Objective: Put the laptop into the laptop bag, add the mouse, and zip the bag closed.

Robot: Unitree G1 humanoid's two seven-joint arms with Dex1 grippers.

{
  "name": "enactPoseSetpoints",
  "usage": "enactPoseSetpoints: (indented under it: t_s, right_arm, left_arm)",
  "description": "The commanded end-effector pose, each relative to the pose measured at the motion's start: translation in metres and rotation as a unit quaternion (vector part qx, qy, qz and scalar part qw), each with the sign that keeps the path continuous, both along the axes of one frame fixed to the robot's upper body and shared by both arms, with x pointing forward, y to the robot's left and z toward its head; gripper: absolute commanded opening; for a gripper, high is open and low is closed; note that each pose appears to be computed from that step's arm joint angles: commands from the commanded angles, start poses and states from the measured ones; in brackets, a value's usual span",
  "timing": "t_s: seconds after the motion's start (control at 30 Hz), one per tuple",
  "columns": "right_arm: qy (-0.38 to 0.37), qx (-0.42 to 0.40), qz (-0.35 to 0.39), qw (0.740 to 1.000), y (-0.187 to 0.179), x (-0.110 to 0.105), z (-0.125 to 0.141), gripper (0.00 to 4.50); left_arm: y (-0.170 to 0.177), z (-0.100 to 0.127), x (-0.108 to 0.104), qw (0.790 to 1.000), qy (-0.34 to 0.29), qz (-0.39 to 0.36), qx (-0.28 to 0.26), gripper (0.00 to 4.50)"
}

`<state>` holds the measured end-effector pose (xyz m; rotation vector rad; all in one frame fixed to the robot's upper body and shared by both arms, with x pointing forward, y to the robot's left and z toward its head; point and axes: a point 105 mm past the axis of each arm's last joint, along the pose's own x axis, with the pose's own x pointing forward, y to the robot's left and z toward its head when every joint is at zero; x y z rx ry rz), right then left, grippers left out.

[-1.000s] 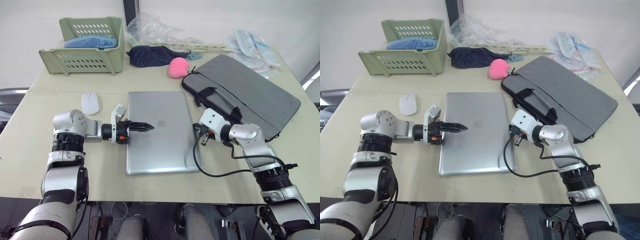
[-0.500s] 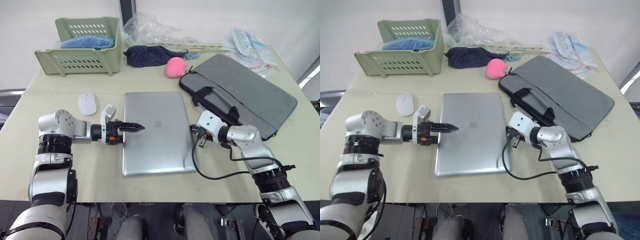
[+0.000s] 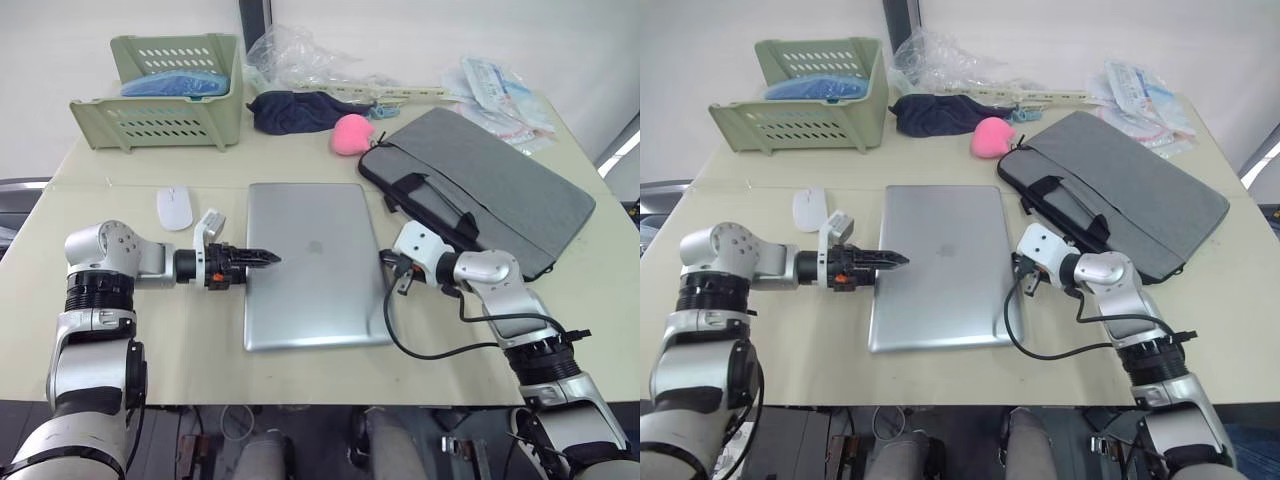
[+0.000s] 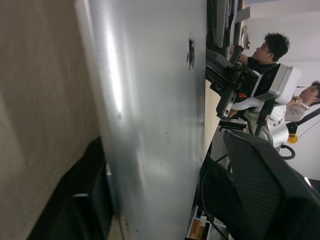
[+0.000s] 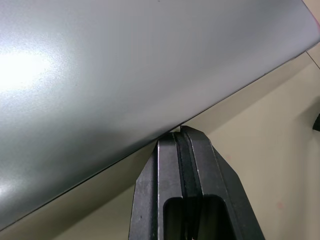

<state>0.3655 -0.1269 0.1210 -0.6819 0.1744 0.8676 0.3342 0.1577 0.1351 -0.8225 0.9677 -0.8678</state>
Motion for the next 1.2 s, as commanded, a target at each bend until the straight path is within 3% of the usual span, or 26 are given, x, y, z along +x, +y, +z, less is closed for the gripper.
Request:
enactPoseSetpoints:
  t_s: [0.03, 0.1, 0.13, 0.43, 0.67, 0.83, 1.03, 1.07, 1.2]
  right_arm:
    - [0.019, 0.007, 0.044, 0.999, 0.018, -0.010, -0.008, 0.00]
    - [0.020, 0.007, 0.044, 0.999, 0.017, -0.011, -0.008, 0.00]
    - [0.020, 0.007, 0.044, 0.999, 0.017, -0.011, -0.008, 0.00]
    - [0.009, 0.016, 0.033, 0.999, 0.010, -0.007, -0.002, 0.00]
    - [0.014, 0.093, -0.018, 0.995, -0.010, -0.004, 0.023, 0.00]
    - [0.011, 0.115, -0.033, 0.993, -0.033, -0.017, 0.042, 1.68]
    - [-0.032, 0.101, -0.073, 0.992, -0.071, -0.026, 0.071, 4.25]
    - [-0.036, 0.099, -0.075, 0.992, -0.074, -0.027, 0.073, 4.46]
    - [-0.072, 0.075, -0.115, 0.988, -0.097, -0.023, 0.089, 4.46]
  left_arm:
    - [-0.008, 0.020, -0.001, 0.999, -0.037, -0.018, -0.034, 1.15]
    - [-0.006, 0.021, -0.001, 0.998, -0.038, -0.017, -0.037, 0.32]
    - [-0.006, 0.022, -0.002, 0.998, -0.038, -0.017, -0.039, 0.24]
    - [-0.001, 0.033, -0.013, 0.994, -0.052, -0.023, -0.097, 0.24]
    - [0.004, 0.039, -0.036, 0.988, -0.088, -0.031, -0.121, 0.24]
    - [0.003, 0.050, -0.053, 0.979, -0.132, -0.029, -0.153, 0.24]
    - [0.003, 0.051, -0.072, 0.967, -0.197, 0.019, -0.161, 0.24]
    - [0.003, 0.051, -0.073, 0.965, -0.205, 0.031, -0.162, 0.24]
    - [-0.010, 0.048, -0.089, 0.959, -0.218, 0.046, -0.173, 0.24]
